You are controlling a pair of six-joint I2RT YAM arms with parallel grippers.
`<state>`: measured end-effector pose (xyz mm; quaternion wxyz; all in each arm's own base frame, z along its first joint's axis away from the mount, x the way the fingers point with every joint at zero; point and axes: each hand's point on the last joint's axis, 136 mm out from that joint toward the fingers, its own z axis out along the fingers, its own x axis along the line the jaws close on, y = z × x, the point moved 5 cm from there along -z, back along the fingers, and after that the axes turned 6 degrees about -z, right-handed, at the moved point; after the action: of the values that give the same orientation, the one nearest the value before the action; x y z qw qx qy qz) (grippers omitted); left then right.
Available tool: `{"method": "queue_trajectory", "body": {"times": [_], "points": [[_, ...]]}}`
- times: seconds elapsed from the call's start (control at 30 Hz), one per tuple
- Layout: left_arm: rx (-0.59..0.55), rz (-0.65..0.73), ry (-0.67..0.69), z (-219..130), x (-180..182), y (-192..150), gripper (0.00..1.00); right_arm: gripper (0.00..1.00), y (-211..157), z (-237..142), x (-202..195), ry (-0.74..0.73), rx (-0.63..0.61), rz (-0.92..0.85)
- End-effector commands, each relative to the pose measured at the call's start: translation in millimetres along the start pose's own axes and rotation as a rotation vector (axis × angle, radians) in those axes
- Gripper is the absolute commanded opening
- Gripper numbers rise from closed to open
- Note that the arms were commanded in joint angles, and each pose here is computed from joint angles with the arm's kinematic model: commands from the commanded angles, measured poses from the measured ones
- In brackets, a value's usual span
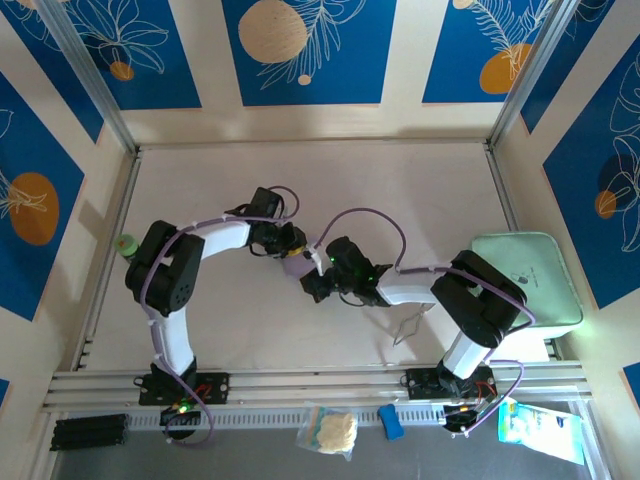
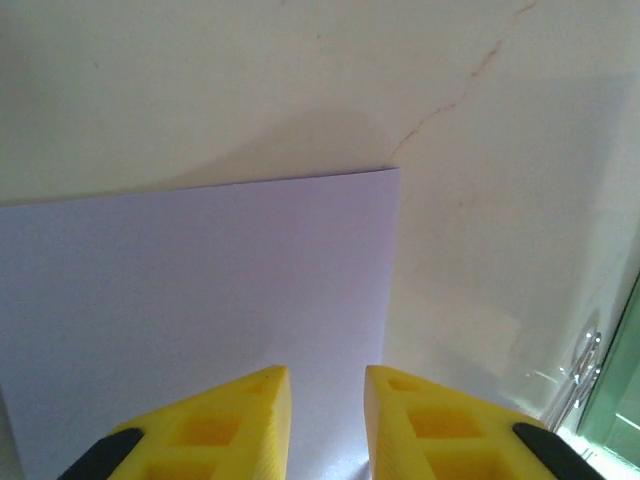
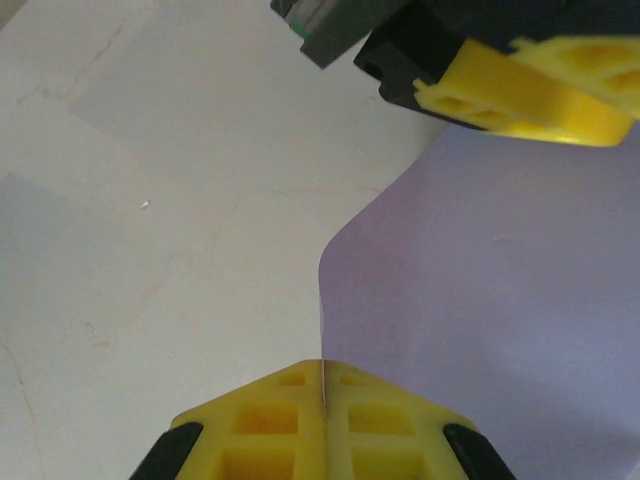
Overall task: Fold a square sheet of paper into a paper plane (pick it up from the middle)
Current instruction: Third fold the triangle at the center of the table.
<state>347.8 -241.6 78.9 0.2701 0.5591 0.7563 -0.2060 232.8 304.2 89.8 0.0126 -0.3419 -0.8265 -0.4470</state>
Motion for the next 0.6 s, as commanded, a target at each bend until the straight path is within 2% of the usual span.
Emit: {"method": "queue_trajectory", "body": {"times": [0.0, 0.17, 0.3, 0.57], "points": [[0.052, 0.031, 0.056, 7.2, 4.7, -6.5, 0.25, 0.03, 2.6, 4.4, -0.2, 0.031, 0.018, 0.074], [0.07, 0.047, 0.108, 12.5, 10.1, -7.9, 0.22, 0.03, -0.3, 6.6, -9.0, 0.0, 0.037, 0.111], [0.082, 0.055, 0.167, 17.9, 20.0, -9.9, 0.15, 0.03, -2.8, 8.5, -17.3, -0.046, 0.057, 0.135], [0.091, 0.066, 0.186, 22.7, 27.5, -12.5, 0.11, 0.03, -4.7, 8.1, -33.0, -0.13, 0.061, 0.174]]}}
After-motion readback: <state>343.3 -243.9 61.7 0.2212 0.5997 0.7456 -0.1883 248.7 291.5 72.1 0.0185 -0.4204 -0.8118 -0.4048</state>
